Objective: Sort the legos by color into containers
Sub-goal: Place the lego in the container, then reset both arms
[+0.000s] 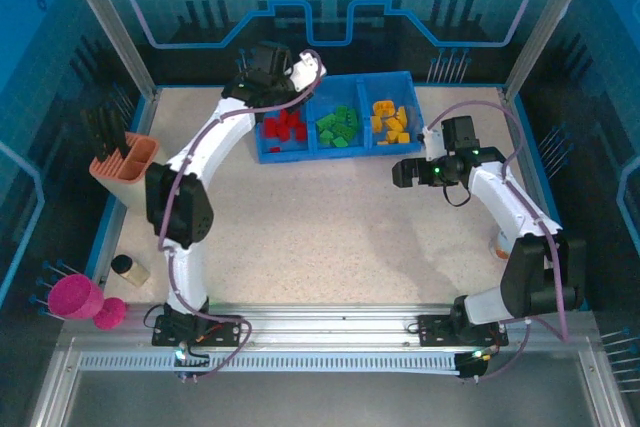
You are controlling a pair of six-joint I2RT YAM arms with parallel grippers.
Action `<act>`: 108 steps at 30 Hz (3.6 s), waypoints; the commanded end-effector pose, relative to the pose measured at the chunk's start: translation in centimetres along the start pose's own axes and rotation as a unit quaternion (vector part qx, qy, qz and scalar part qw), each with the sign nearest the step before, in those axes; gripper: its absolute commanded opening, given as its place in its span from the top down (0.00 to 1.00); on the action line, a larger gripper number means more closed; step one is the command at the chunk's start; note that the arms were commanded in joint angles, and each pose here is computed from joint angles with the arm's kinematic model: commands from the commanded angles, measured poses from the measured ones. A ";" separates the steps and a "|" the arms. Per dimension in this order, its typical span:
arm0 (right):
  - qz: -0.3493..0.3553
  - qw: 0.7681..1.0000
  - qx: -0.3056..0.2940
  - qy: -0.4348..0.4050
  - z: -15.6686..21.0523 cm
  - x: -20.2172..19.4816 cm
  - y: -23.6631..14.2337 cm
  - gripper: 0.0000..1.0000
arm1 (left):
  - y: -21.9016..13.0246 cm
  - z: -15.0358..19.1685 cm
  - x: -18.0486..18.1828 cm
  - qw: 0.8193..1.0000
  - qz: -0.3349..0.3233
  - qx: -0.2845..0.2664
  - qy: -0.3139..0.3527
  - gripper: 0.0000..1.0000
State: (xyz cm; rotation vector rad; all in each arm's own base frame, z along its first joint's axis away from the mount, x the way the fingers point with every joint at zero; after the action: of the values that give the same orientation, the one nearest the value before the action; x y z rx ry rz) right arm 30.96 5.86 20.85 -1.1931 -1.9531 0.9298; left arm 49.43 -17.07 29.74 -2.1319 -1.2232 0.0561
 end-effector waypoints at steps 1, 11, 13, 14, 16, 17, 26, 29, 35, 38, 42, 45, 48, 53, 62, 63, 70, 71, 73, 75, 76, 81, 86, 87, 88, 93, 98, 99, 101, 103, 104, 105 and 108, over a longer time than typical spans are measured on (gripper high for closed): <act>0.019 1.000 -0.012 0.001 -0.7 0.4 -1.7 0.00 | 2.3 1.2 2.7 0.998 -0.052 0.031 -0.030 0.84; 0.061 0.998 -0.023 0.018 0.0 0.3 -3.8 0.00 | 8.4 5.1 5.9 0.992 -0.052 0.079 -0.081 0.80; 0.062 0.998 -0.022 0.020 0.0 0.4 -3.8 0.00 | 9.1 6.3 5.9 0.991 -0.043 0.089 -0.091 0.79; 0.062 0.998 -0.022 0.022 0.0 0.4 -3.8 0.00 | 9.3 6.9 6.0 0.990 -0.040 0.096 -0.096 0.79; 0.061 0.998 -0.023 0.024 0.0 0.5 -3.7 0.00 | 9.7 8.0 5.9 0.988 -0.037 0.111 -0.100 0.78; 0.059 0.998 -0.023 0.024 -0.1 0.5 -3.6 0.00 | 9.9 8.6 5.8 0.987 -0.033 0.118 -0.102 0.78; 0.047 0.998 -0.009 0.033 0.6 1.5 -2.4 0.00 | 11.2 11.7 4.9 0.978 -0.008 0.156 -0.136 0.77; 0.049 0.998 -0.005 0.031 0.7 1.6 -2.2 0.00 | 11.5 12.0 4.5 0.977 0.002 0.159 -0.145 0.76; 0.053 0.998 0.003 0.025 0.8 1.4 -2.1 0.00 | 11.7 12.9 3.9 0.974 0.013 0.168 -0.153 0.69; 0.051 0.998 0.006 0.023 0.8 1.4 -1.8 0.00 | 11.8 13.2 3.7 0.972 0.015 0.171 -0.159 0.64; 0.049 0.999 0.007 0.020 0.9 1.4 -1.5 0.00 | 11.8 13.2 3.5 0.972 0.012 0.175 -0.158 0.60; 0.046 0.999 0.013 0.015 0.7 1.3 -1.3 0.00 | 11.8 13.2 3.4 0.972 0.012 0.177 -0.156 0.53; 0.048 0.999 0.012 0.011 0.4 1.3 -1.4 0.00 | 11.7 13.1 3.5 0.972 0.008 0.175 -0.155 0.50; 0.045 0.999 0.004 0.013 0.3 1.4 -1.5 0.00 | 10.8 11.7 4.3 0.974 -0.001 0.158 -0.160 0.51; 0.043 0.999 0.007 0.006 0.5 1.4 -1.4 0.00 | 7.4 8.1 5.7 0.978 -0.013 0.116 -0.170 0.69; 0.043 0.999 0.007 0.004 0.5 1.5 -1.4 0.00 | 6.8 7.5 5.8 0.979 -0.012 0.110 -0.171 0.69; 0.038 0.999 0.001 0.002 0.6 1.8 -1.5 0.00 | 2.0 4.9 6.2 0.980 -0.014 0.081 -0.181 0.69; 0.038 0.999 0.001 0.002 0.7 1.8 -1.5 0.00 | 1.4 4.8 6.4 0.979 -0.018 0.081 -0.188 0.70; 0.038 0.999 -0.001 -0.001 0.7 2.0 -1.7 0.00 | -0.2 4.4 7.1 0.974 -0.022 0.074 -0.212 0.73; 0.040 0.999 -0.005 -0.005 0.7 2.2 -2.1 0.00 | -2.2 4.1 7.7 0.968 -0.025 0.063 -0.241 0.76; 0.041 0.999 -0.007 -0.006 0.7 2.2 -2.3 0.00 | -3.1 4.0 7.9 0.966 -0.025 0.054 -0.250 0.76; 0.052 0.998 -0.021 -0.014 0.5 2.5 -3.6 0.00 | -8.7 3.9 7.4 0.960 -0.033 0.008 -0.277 0.75; 0.077 0.996 -0.045 -0.025 0.4 2.7 -6.0 0.00 | -14.7 5.8 6.5 0.943 -0.056 -0.045 -0.324 0.58; 0.084 0.995 -0.053 -0.028 0.5 2.7 -6.5 0.00 | -15.6 6.7 6.1 0.940 -0.060 -0.053 -0.331 0.53; 0.092 0.994 -0.060 -0.029 0.7 2.7 -6.9 0.00 | -16.4 7.3 5.7 0.938 -0.065 -0.062 -0.334 0.48; 0.132 0.987 -0.087 -0.036 1.0 2.4 -8.2 0.00 | -19.0 11.1 3.6 0.925 -0.103 -0.075 -0.357 0.08; 0.153 0.977 -0.144 -0.036 0.6 3.1 -10.3 0.00 | -19.9 16.1 2.0 0.890 -0.175 -0.078 -0.414 0.01; 0.153 0.973 -0.170 -0.043 0.7 3.4 -11.0 0.00 | -19.9 17.4 1.6 0.886 -0.191 -0.081 -0.415 0.01; 0.160 0.963 -0.214 -0.043 0.9 3.7 -12.1 0.00 | -19.5 20.0 0.9 0.877 -0.227 -0.078 -0.417 0.01; 0.178 0.954 -0.238 -0.032 1.4 3.5 -12.8 0.00 | -19.2 21.7 0.7 0.866 -0.260 -0.065 -0.422 0.00; 0.187 0.952 -0.241 -0.028 1.7 3.3 -12.8 0.00 | -18.9 21.9 0.8 0.863 -0.264 -0.055 -0.427 0.00; 0.193 0.952 -0.237 -0.025 1.9 3.1 -12.6 0.00 | -18.4 22.3 0.8 0.864 -0.265 -0.045 -0.426 0.01; 0.215 0.954 -0.209 -0.008 2.5 2.4 -11.5 0.00 | -16.1 23.9 0.6 0.867 -0.259 -0.017 -0.426 0.01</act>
State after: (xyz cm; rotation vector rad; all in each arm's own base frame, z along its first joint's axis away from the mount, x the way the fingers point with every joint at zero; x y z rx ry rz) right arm 22.15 4.05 30.94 -1.8562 -2.1014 0.7161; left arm 28.11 0.69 20.73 -1.7667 -2.1674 0.8503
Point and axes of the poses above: each hand's point on the last joint's axis, 136 mm out from that joint toward the fingers, its own y axis out along the fingers, its own x axis along the line the jaws close on, z = x × y, the point moved 8 cm from there along -y, back along the fingers, and after that the axes turned 11 degrees about -y, right-handed, at the moved point
